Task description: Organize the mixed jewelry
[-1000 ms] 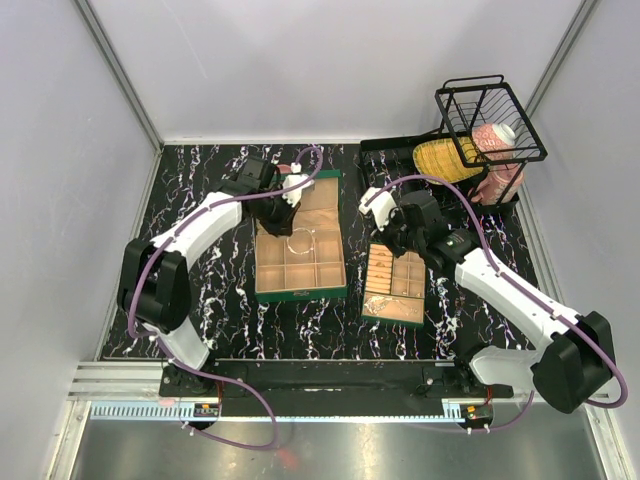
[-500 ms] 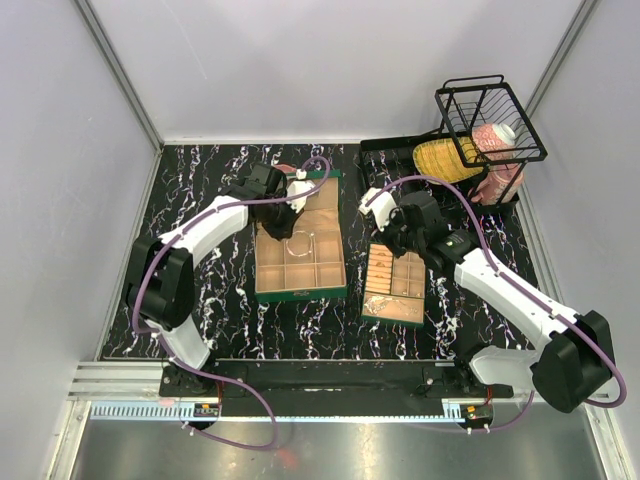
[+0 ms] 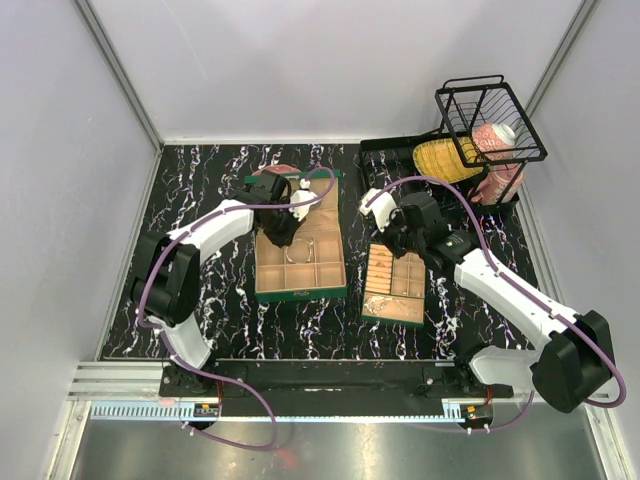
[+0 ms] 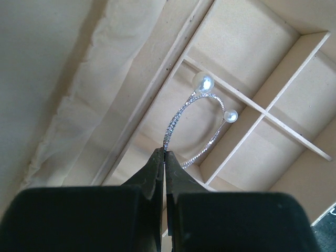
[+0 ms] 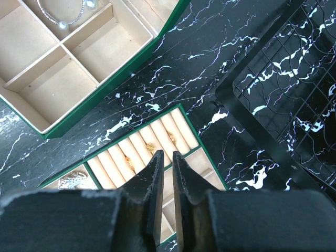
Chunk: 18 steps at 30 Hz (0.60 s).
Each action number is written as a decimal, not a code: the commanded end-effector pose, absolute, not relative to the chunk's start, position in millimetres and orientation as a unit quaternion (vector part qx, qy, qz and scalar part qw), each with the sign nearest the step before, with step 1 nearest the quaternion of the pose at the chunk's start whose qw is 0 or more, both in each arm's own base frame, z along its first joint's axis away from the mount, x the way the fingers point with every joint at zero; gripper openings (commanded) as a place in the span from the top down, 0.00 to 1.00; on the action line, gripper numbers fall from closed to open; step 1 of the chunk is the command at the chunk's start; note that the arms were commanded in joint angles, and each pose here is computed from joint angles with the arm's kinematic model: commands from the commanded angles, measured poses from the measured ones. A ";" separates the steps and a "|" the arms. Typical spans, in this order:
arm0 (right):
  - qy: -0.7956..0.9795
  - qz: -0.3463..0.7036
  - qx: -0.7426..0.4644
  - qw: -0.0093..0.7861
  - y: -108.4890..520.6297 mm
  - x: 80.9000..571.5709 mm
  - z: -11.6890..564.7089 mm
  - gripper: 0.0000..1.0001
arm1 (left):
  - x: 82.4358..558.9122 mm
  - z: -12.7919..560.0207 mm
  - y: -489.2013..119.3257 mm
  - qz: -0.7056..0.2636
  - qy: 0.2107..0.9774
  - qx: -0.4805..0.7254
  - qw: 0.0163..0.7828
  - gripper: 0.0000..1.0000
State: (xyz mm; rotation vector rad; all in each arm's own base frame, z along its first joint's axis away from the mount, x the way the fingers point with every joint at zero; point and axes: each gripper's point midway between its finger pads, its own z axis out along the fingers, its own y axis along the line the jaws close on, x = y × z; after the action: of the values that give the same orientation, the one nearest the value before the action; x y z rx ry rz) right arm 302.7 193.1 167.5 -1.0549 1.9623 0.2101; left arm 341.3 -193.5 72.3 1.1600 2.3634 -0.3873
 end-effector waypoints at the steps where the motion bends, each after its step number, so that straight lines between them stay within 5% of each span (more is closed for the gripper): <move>1: 0.785 0.089 -0.414 0.451 194.3 306.8 174.7 0.82 | 347.4 69.4 -198.4 -0.133 0.857 0.431 0.249 1.00; 9: 0.794 0.071 -0.409 0.443 185.7 308.3 171.3 0.75 | 346.3 59.2 -197.2 -0.120 0.859 0.438 0.237 0.95; 18: 0.803 0.025 -0.406 0.435 161.9 302.5 169.3 0.66 | 351.7 77.6 -196.3 -0.109 0.851 0.440 0.264 0.68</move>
State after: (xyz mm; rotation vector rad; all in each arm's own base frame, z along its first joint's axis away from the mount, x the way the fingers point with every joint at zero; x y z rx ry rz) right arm 302.8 180.3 161.5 -1.0410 2.0041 0.1510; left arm 339.7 -193.4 58.0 1.2073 2.3800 -0.3366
